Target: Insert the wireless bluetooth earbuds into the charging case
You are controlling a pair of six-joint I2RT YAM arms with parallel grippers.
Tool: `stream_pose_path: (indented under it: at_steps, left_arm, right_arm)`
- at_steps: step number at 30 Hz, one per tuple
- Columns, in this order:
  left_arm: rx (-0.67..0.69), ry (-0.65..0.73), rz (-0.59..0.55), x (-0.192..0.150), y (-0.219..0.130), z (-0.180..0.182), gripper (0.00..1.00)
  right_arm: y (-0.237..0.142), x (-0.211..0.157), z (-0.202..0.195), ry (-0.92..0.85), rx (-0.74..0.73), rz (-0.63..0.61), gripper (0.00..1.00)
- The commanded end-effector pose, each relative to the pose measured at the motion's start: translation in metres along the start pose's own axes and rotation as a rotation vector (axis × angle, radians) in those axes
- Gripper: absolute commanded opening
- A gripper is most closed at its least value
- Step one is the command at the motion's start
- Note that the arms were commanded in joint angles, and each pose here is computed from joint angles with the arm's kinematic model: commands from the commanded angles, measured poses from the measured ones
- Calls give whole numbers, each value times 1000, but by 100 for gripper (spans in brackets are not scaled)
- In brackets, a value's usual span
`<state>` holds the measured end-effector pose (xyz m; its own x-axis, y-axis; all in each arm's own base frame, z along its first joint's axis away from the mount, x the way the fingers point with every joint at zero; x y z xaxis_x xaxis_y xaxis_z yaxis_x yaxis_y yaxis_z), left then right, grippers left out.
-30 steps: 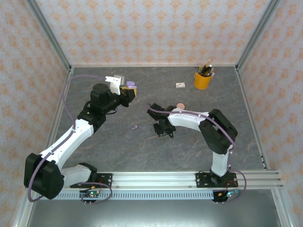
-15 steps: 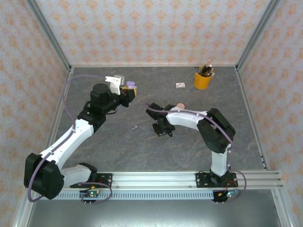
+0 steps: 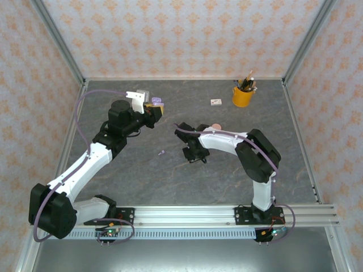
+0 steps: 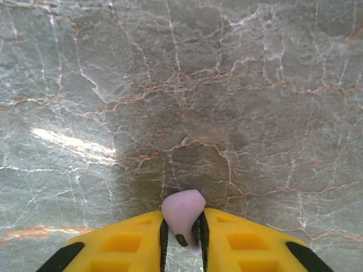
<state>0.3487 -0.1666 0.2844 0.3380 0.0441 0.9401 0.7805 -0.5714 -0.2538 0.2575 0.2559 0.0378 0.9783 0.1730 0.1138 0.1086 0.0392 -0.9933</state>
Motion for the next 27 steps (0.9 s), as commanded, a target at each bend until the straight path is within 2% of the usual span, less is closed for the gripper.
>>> stream_pose_path:
  at_steps: [1, 12, 19, 27]
  left_arm:
    - [-18, 24, -55, 20, -6, -9, 0]
    - [-19, 24, -57, 21, -6, -9, 0]
    - [-20, 22, -56, 20, -5, -9, 0]
    - [-23, 20, -57, 20, -4, -10, 0]
  right_arm:
    - [11, 16, -9, 7, -47, -32, 24]
    - [8, 21, -9, 10, -41, -35, 24]
    - [-12, 23, -7, 13, -17, -62, 25]
    - [-16, 23, -8, 17, -11, -65, 31]
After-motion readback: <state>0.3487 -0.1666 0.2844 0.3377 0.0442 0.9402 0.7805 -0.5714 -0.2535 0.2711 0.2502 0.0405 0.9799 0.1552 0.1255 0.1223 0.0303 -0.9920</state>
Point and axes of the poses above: each hand's point on the last joint's axis, 136 mm out from that joint toward the fingers, its own y axis out along the fingers, its own z axis along the line the jaws close on, x = y × z, the point moved 2 cm from there along -y, back along the fingers, and after that the axes turned 10 degrees about y, right-handed, at the moved point
